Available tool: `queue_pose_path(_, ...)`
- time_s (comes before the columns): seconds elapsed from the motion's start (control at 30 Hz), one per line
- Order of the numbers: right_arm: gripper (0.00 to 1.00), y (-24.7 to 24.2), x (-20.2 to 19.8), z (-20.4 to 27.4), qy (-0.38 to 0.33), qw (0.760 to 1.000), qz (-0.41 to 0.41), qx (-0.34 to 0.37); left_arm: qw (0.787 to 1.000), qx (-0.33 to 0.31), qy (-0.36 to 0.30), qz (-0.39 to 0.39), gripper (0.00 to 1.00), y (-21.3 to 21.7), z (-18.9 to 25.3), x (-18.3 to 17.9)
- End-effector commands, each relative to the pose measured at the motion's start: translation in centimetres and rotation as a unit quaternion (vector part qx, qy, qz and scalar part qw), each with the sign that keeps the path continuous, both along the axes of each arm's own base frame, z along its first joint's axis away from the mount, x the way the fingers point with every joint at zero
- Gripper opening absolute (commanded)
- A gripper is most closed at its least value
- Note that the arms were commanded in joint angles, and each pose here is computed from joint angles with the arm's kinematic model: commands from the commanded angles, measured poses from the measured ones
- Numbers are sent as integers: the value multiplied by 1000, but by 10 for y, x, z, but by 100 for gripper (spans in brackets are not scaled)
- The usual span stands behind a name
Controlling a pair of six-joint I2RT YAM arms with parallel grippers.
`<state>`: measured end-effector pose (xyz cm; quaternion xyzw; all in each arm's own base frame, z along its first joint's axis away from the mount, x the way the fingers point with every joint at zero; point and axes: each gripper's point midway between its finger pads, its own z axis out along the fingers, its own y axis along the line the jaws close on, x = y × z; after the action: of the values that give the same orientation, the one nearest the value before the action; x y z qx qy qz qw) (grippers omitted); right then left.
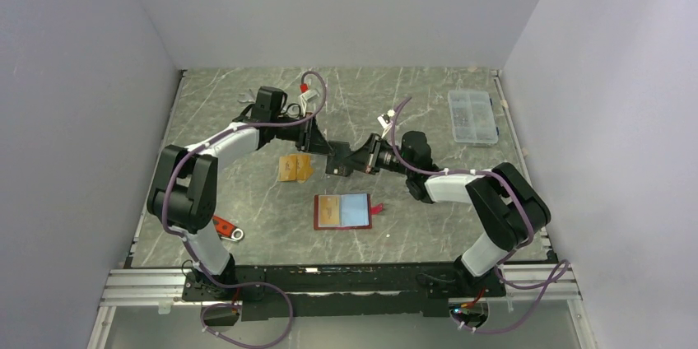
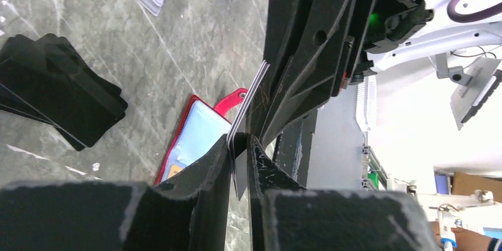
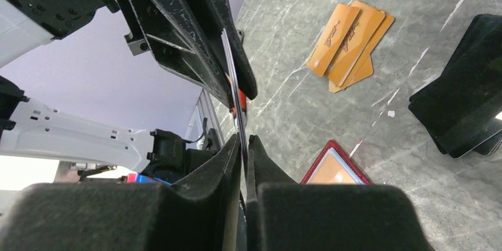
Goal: Put the credit cards into the card holder
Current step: Place the credit card at the center of the board.
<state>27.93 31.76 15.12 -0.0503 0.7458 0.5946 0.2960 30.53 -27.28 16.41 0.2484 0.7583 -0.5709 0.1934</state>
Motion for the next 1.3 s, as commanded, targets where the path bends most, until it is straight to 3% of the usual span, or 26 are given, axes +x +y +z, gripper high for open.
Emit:
queue_pose_path(0.0, 12, -3, 4, 20, -22, 999, -4, 42, 998, -48, -25, -38, 19, -3, 33, -15)
queue_pose_path(0.27, 18, 0, -7, 33, -19, 996, 31, 83, 997, -70, -11, -29, 22, 5, 37, -7)
queue_pose_path(0.47, 12, 1, -4, 39, -22, 996, 29, 85, 997, -70, -11, -29, 22, 8, 34, -12)
queue_pose_path(0.63, 0, 1, -1, 34, -23, 998, 23, 57, 997, -77, -12, -31, 35, 8, 38, -15)
queue_pose_path(0.7, 0, 0, 0, 27, -16, 999, 19, 38, 996, -82, -13, -31, 39, 7, 42, -14)
queue_pose_path(0.8, 0, -1, 0, 23, -16, 999, 15, 25, 996, -86, -7, -30, 57, 7, 43, -12)
queue_pose_path(0.9, 0, 1, -3, 24, -21, 999, 25, 22, 996, -86, -2, -30, 67, 6, 41, -10)
queue_pose_path(1.27, 0, 9, 4, 26, -22, 999, 29, 18, 994, -99, 14, -34, 66, 4, 40, -14)
